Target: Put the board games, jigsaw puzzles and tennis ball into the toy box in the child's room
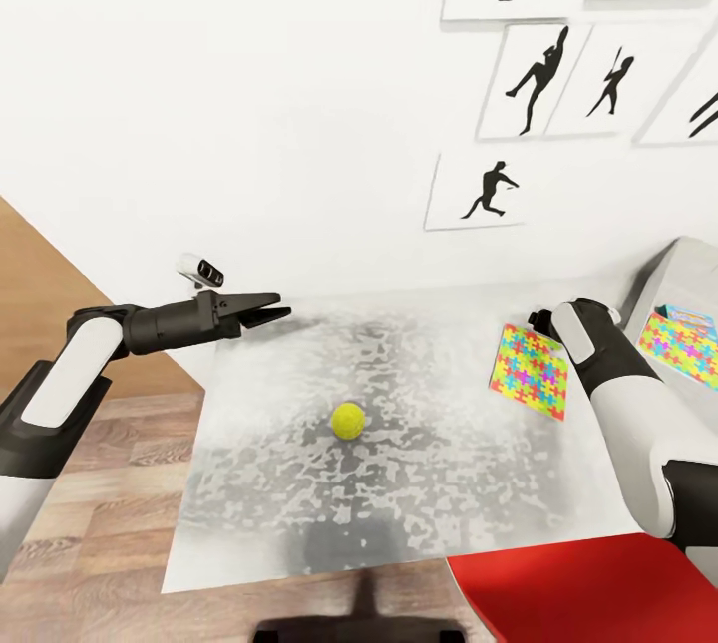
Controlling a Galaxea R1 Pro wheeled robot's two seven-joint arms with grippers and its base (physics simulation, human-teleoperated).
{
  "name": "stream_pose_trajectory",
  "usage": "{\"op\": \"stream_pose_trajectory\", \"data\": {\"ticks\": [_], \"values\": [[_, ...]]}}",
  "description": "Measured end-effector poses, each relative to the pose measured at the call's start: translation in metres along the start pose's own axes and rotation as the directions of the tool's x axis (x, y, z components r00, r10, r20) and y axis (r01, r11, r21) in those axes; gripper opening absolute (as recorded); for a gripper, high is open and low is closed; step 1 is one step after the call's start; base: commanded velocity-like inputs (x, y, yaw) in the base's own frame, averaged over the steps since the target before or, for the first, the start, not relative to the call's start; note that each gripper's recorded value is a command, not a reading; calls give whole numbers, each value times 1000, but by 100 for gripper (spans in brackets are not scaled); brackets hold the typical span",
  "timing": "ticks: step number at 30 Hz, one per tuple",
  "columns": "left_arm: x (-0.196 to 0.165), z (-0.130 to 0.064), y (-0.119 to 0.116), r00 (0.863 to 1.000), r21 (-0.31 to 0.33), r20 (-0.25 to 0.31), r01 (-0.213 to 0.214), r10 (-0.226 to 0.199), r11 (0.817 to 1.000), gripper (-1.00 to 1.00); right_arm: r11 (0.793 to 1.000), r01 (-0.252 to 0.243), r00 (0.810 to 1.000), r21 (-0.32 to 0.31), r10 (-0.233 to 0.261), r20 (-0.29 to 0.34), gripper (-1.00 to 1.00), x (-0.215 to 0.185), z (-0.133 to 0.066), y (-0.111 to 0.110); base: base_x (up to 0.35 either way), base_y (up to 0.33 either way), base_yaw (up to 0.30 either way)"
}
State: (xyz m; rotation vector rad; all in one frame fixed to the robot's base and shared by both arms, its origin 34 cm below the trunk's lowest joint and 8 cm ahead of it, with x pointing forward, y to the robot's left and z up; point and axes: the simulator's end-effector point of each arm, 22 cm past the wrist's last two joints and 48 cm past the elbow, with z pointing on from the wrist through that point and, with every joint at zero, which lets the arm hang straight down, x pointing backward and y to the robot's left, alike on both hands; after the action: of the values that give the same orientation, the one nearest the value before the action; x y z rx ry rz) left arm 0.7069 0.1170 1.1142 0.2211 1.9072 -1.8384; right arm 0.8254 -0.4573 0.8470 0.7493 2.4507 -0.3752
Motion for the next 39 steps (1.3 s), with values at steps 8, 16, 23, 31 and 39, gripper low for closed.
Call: {"op": "stream_pose_trajectory", "data": {"ticks": [8,16,23,31,39], "values": [[-1,-1,2,1000,-1,4,2,-2,1000,100,1000,-6,1000,-7,6,15,100,-13,-3,5,0,0,0],[-7,-5,4,1000,1,24,0,0,1000,100,1000,-6,1000,-9,6,15,100,-15,0,9,0,0,0],[-7,-6,10,1000,0,27,8,-8,1000,100,1000,-1,1000,-3,1,8,100,-10,5,8,0,0,0],[-6,-6,13,1000,-1,27,13,-13,1000,100,1000,2,1000,0,-2,4,100,-7,9,8,0,0,0],[-5,-6,17,999,-2,27,20,-20,1000,100,1000,5,1000,3,-5,-1,100,-3,13,7,0,0,0]]}}
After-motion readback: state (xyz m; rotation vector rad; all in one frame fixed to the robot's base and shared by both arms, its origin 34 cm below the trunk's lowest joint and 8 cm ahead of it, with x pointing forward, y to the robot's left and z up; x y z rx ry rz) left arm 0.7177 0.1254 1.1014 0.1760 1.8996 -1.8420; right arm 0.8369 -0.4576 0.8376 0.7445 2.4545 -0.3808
